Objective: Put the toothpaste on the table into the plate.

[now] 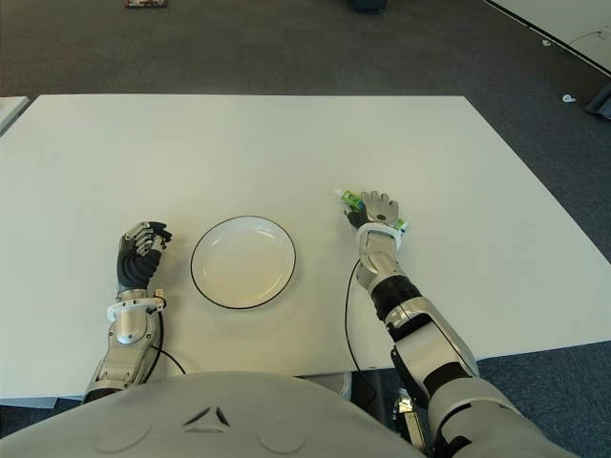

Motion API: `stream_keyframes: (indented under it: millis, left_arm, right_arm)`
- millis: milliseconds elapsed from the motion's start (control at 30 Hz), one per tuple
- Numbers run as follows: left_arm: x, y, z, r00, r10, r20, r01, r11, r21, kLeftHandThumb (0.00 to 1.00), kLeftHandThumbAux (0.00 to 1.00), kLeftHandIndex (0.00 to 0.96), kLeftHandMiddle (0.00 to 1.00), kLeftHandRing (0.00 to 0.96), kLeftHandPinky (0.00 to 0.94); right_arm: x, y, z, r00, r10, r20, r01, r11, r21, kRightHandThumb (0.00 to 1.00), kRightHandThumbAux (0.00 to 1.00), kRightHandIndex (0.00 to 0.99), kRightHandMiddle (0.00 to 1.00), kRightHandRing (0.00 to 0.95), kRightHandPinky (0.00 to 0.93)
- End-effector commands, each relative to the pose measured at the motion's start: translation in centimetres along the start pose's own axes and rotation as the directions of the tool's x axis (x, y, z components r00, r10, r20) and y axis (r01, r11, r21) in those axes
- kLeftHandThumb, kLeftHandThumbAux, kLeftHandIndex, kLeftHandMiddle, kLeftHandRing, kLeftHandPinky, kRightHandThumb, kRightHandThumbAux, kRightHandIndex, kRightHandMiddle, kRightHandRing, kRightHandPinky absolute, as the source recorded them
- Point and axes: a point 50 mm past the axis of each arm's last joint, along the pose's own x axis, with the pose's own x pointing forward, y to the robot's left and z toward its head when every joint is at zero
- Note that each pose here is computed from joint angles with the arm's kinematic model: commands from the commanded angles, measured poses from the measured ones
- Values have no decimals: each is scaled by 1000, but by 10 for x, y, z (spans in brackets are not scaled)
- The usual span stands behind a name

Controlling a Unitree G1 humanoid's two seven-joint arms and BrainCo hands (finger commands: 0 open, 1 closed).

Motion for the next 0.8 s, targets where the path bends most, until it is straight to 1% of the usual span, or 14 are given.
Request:
stream_keyframes:
  millis: [33, 100, 300, 400, 467, 567, 633, 700, 800]
  left_arm:
    - [-9, -1, -13, 997, -17, -80, 17, 1000, 0, 704, 720, 426, 510, 503, 476]
    - [-9, -1, -13, 997, -17, -79, 16, 1000, -2, 704, 720, 426, 509, 504, 476]
    - [-9, 0, -13, 997, -15, -75, 15, 1000, 7, 703, 720, 426, 514, 507, 479]
    - [-9, 1, -13, 997, -14, -73, 15, 1000, 13, 703, 720, 426, 517, 508, 480]
    - [-9, 1, -14, 997, -13, -73, 15, 1000, 25, 703, 720, 426, 517, 509, 480]
    - [-9, 2, -14, 997, -12, -73, 15, 999, 37, 702, 720, 426, 517, 509, 479]
    - [-9, 2, -14, 997, -13, -74, 16, 999, 45, 702, 720, 426, 516, 509, 479]
    - [-9, 3, -14, 997, -12, -76, 15, 999, 50, 702, 720, 426, 515, 509, 478]
    - [-10, 3, -14, 997, -7, -79, 11, 999, 50, 702, 720, 426, 514, 510, 478]
  right_arm:
    - [-14, 33, 5, 993, 119, 17, -119, 993, -24, 569, 166, 0, 0, 0, 0]
    - [-15, 34, 5, 994, 108, 18, -108, 994, -7, 570, 174, 0, 0, 0, 0]
    - [-18, 34, 7, 999, 36, -7, -35, 996, 77, 602, 254, 0, 0, 0, 0]
    - [-18, 33, 7, 1000, 15, -18, -13, 994, 105, 607, 282, 0, 0, 0, 36]
    - [-18, 31, 6, 999, -8, -32, 12, 990, 141, 597, 307, 0, 0, 0, 65]
    - [-17, 29, 6, 999, -22, -43, 29, 986, 162, 576, 342, 9, 0, 0, 96]
    - [-17, 28, 5, 998, -31, -47, 39, 985, 169, 568, 361, 26, 10, 14, 115]
    - [-17, 26, 4, 998, -46, -49, 54, 983, 175, 552, 391, 67, 38, 46, 135]
    - [-17, 25, 4, 997, -64, -53, 72, 980, 184, 540, 414, 105, 62, 70, 147]
